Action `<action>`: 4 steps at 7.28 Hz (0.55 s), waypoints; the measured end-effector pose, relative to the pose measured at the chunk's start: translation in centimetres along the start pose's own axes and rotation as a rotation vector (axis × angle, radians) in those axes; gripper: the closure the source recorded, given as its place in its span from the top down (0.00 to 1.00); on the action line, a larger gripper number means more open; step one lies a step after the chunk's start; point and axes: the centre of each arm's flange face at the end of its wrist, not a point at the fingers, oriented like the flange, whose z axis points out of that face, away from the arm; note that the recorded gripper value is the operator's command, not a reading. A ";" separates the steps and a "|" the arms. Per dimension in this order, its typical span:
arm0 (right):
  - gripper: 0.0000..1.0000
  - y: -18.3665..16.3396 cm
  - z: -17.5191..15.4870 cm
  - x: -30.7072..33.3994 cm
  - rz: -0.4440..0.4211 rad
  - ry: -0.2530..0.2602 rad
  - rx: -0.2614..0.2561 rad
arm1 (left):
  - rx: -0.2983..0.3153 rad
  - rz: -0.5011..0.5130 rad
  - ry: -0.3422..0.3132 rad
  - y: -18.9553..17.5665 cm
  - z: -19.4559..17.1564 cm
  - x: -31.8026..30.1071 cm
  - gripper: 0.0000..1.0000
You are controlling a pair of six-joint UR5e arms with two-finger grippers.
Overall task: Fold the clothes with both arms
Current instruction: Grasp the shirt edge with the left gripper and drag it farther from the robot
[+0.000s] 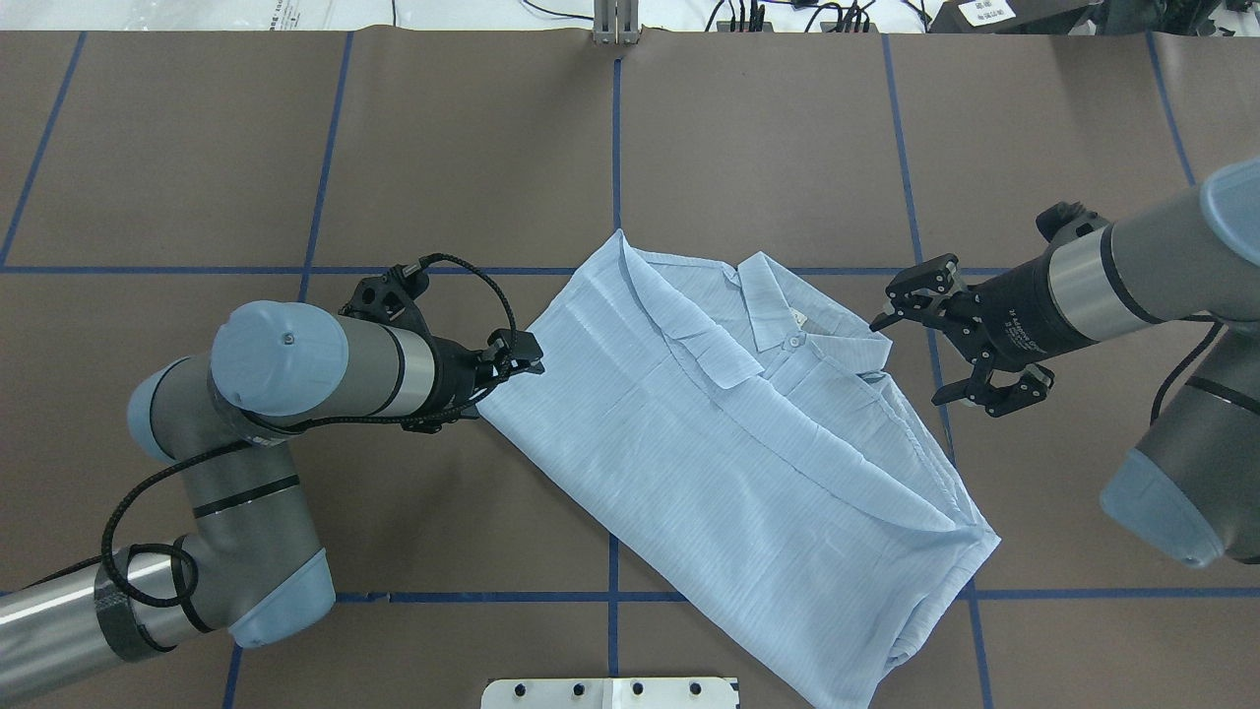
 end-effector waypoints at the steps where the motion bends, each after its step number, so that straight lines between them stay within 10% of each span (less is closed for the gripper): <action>1: 1.00 -0.4 0.2 -0.2 -0.007 0.001 0.005 | -0.002 0.030 0.007 0.5 0.6 -0.3 0.98; 4: 1.00 -0.9 0.6 -0.6 -0.010 0.001 0.012 | 0.002 0.018 -0.010 0.3 2.2 -1.9 0.98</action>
